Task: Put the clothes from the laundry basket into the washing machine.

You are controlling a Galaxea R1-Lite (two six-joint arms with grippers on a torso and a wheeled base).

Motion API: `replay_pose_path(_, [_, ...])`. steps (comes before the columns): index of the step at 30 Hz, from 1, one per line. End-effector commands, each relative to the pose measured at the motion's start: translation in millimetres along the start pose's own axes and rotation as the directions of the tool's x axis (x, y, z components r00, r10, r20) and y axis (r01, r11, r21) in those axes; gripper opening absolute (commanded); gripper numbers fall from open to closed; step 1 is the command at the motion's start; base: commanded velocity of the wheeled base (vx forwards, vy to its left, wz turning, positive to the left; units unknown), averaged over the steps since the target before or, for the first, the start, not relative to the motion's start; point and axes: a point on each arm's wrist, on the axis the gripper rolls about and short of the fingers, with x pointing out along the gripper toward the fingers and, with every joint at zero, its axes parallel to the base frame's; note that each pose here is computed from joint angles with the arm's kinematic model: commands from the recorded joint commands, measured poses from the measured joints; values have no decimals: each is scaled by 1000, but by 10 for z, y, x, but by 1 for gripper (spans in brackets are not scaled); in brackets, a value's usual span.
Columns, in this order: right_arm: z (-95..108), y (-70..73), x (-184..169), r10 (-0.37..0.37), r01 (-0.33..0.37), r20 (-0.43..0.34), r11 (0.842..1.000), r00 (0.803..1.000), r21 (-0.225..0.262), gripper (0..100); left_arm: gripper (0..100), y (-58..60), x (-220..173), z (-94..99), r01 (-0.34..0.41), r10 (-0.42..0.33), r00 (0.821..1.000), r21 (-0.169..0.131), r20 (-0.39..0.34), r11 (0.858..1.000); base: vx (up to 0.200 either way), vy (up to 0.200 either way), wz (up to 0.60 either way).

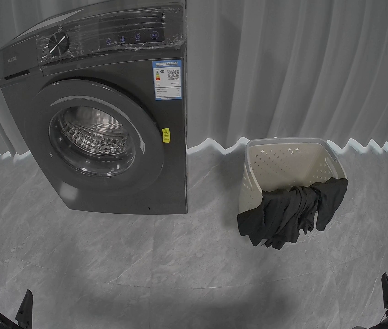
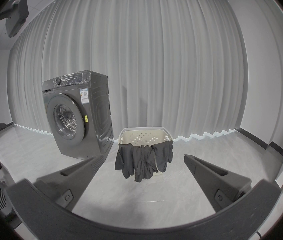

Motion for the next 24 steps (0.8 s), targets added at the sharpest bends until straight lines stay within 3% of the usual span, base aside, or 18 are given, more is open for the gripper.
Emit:
replay_pose_path(1, [-51, 0, 0, 1, -1, 1, 1000, 1000, 0, 100, 100, 1, -1, -48, -1, 1, 1000, 0, 1, 1000, 0, -200, 0])
replay_pose_path(24, [-52, 0, 0, 1, -1, -1, 1000, 1000, 0, 100, 100, 1, -1, -48, -1, 1, 1000, -2, 1, 1000, 0, -200, 0])
